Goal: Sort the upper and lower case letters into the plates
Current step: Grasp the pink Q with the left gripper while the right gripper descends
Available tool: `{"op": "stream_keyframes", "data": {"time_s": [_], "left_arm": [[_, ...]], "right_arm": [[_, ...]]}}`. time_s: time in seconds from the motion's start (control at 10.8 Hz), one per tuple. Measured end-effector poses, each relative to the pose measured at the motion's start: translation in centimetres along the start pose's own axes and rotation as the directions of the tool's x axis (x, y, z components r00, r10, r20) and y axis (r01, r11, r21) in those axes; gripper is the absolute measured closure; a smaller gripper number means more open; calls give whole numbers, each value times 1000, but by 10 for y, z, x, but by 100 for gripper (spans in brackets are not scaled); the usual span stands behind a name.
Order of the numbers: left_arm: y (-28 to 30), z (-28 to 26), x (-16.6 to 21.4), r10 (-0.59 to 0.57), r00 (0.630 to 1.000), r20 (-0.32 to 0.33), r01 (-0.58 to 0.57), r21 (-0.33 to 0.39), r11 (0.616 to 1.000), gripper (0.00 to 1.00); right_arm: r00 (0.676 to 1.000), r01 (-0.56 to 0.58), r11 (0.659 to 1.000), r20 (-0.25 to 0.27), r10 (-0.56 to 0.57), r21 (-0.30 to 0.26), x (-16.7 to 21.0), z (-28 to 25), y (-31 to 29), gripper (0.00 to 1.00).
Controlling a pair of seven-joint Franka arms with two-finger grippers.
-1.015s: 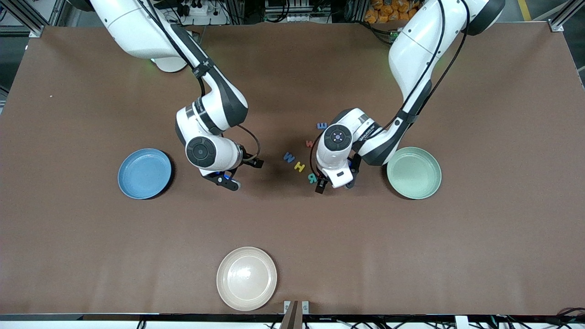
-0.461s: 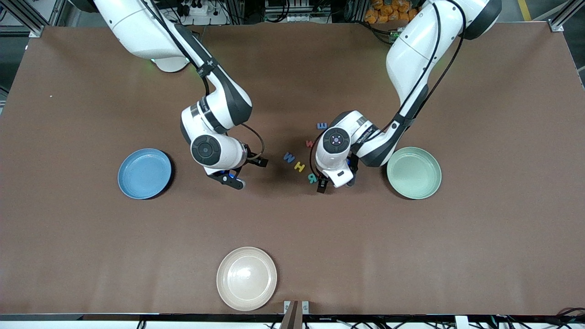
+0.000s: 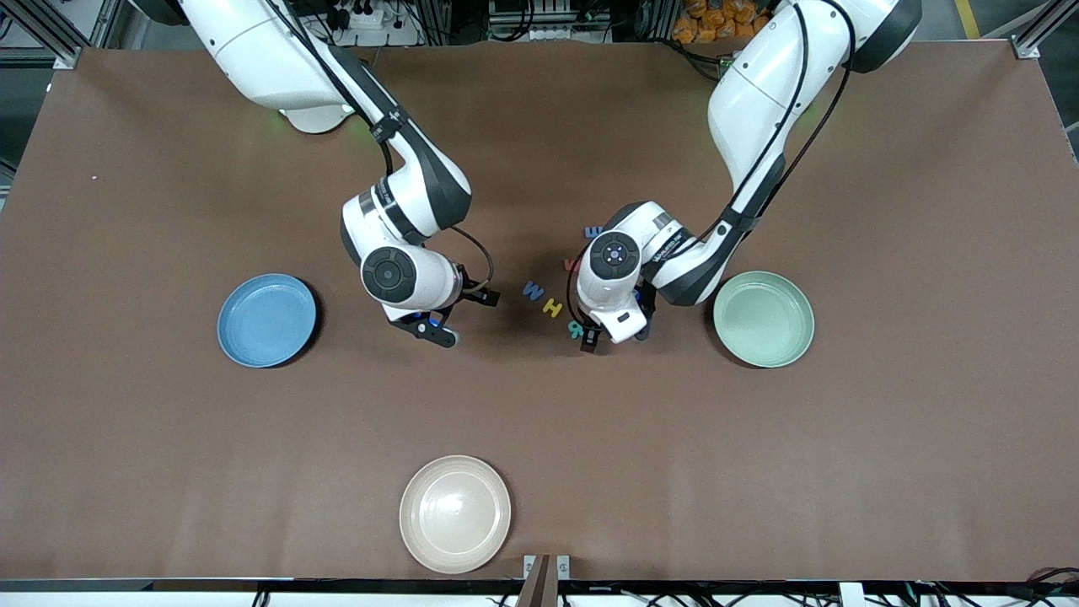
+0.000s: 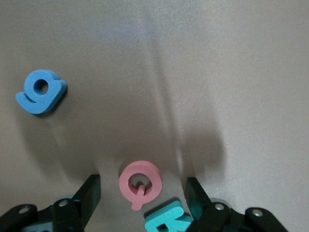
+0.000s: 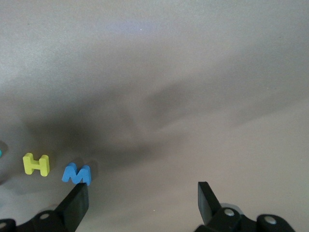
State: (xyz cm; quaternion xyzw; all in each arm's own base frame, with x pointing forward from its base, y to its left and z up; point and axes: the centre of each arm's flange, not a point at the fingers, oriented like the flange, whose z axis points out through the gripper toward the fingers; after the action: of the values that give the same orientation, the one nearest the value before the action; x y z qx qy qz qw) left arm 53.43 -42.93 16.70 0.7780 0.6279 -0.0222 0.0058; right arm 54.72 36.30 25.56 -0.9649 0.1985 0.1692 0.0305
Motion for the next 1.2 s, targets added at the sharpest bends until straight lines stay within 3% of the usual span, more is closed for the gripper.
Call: {"op": "stream_keyframes", "data": {"time_s": [0.46,0.92,1.11,1.2], "left_arm": [[0,0,0,42,999,0,-42,1,999,23],[0,1,3,159,987,-2,-159,6,987,26],[-2,3,3,173,985,-4,-173,13,985,33],[-4,6,4,176,984,-6,-176,19,984,49]], "right_arm": [[1000,20,1000,-15,-20,19,-8,5,-11,0],[999,25,999,-32,-23,40,-31,18,-32,0],[999,13,999,-39,-11,48,-44,36,-46,0],[999,9,999,-36,-8,42,-49,45,-49,0]]}}
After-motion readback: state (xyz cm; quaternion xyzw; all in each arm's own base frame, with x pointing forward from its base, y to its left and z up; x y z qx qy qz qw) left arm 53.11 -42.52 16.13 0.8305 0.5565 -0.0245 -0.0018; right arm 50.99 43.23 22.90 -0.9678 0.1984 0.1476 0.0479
